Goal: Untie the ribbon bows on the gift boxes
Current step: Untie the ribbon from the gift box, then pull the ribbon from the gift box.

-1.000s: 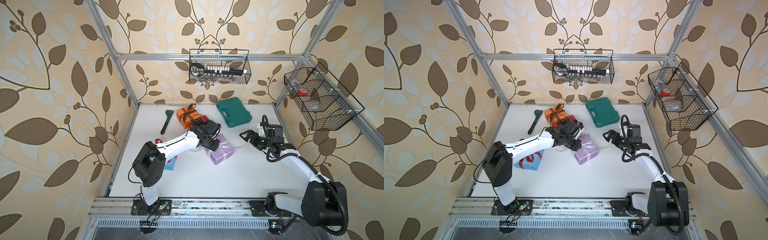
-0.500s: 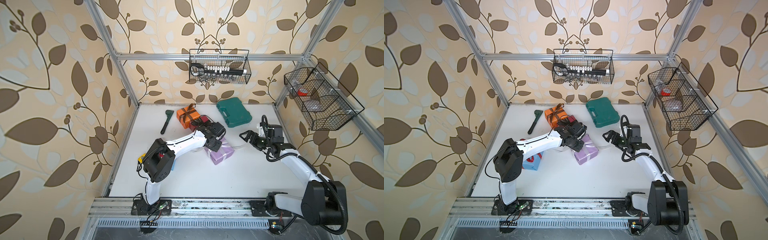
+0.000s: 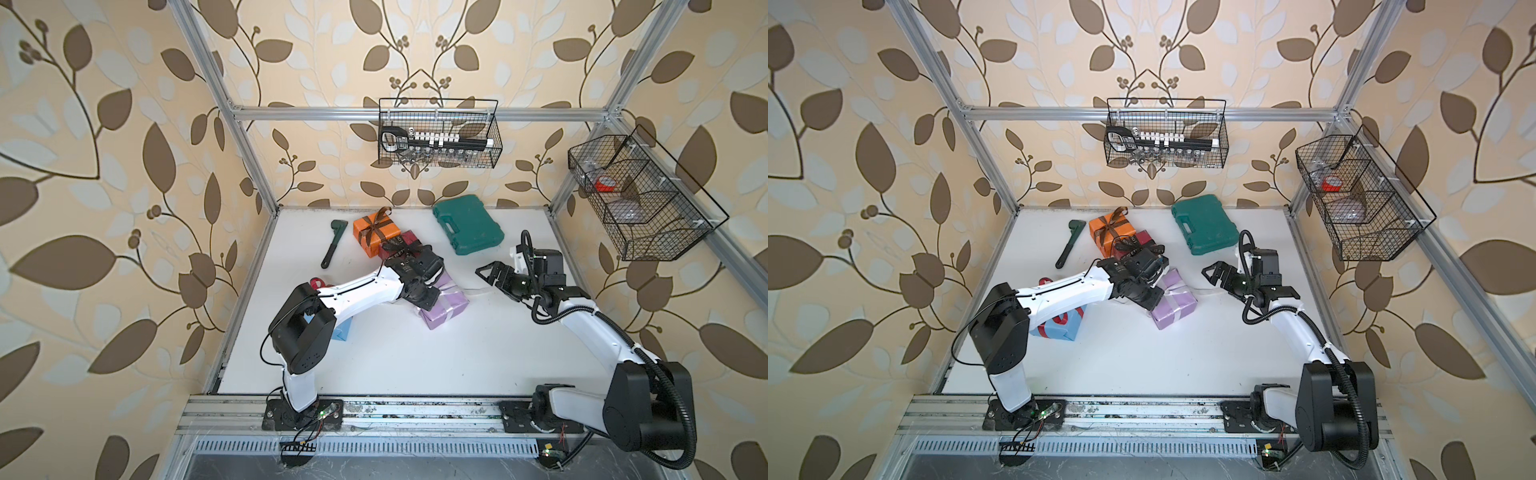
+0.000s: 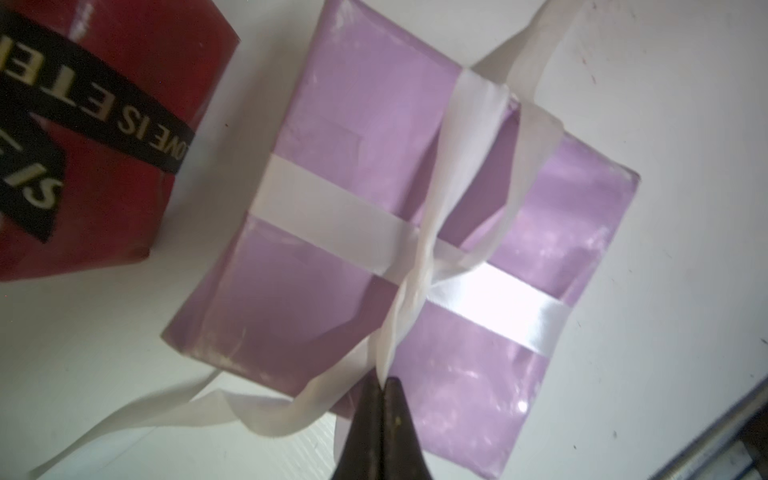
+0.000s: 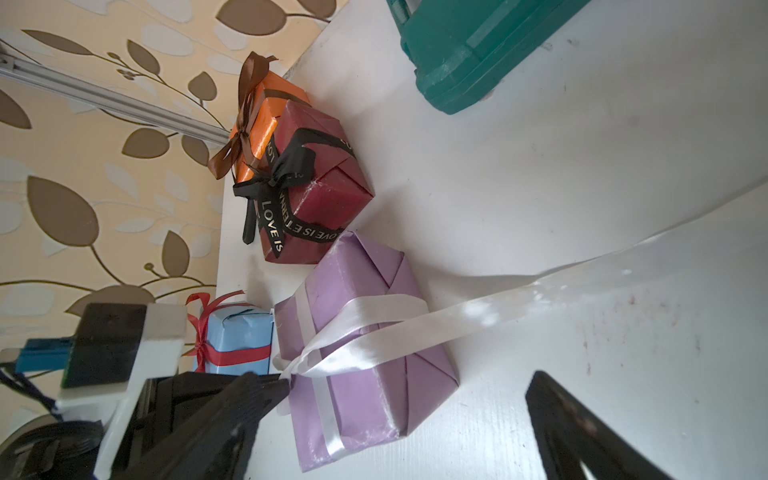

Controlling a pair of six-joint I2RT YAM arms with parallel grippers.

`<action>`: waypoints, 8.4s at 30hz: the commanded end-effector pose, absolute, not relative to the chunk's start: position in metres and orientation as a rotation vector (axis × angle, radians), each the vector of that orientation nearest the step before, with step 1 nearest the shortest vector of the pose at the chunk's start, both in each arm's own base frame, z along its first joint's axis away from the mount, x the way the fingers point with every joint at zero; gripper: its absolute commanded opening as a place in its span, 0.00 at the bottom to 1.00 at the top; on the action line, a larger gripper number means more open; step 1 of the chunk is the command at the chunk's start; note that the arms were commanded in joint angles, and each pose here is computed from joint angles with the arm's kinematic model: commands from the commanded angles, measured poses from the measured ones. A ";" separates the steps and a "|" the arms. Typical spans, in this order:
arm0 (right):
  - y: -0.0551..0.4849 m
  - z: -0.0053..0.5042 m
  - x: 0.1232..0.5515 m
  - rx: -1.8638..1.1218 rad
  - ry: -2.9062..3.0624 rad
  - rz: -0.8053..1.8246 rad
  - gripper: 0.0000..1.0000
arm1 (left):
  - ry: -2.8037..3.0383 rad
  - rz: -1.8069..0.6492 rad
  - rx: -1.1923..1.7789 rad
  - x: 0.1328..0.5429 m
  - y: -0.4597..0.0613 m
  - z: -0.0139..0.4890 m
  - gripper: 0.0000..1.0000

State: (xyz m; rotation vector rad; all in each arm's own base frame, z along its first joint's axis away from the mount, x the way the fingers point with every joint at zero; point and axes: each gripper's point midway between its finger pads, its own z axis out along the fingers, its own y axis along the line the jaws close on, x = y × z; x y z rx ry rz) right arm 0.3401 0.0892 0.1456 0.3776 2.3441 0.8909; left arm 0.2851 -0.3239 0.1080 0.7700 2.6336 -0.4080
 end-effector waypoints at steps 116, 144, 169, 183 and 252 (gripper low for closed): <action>0.210 0.119 0.305 0.213 2.507 1.124 0.39 | 2.677 -0.503 -0.629 0.336 -0.103 0.076 0.76; 0.274 0.091 0.325 -0.973 2.489 0.402 0.43 | 2.698 -0.627 -0.236 0.332 -0.175 0.116 0.91; 0.153 0.157 0.326 0.046 2.305 0.575 0.00 | 2.686 -0.718 -0.218 0.336 -0.188 0.116 0.89; 0.032 0.124 0.310 0.706 2.224 0.512 0.78 | 2.697 -0.762 -0.158 0.331 -0.205 0.117 0.88; 0.266 0.083 0.321 0.165 2.506 1.285 0.28 | 2.780 -0.954 0.236 0.305 -0.284 0.067 0.57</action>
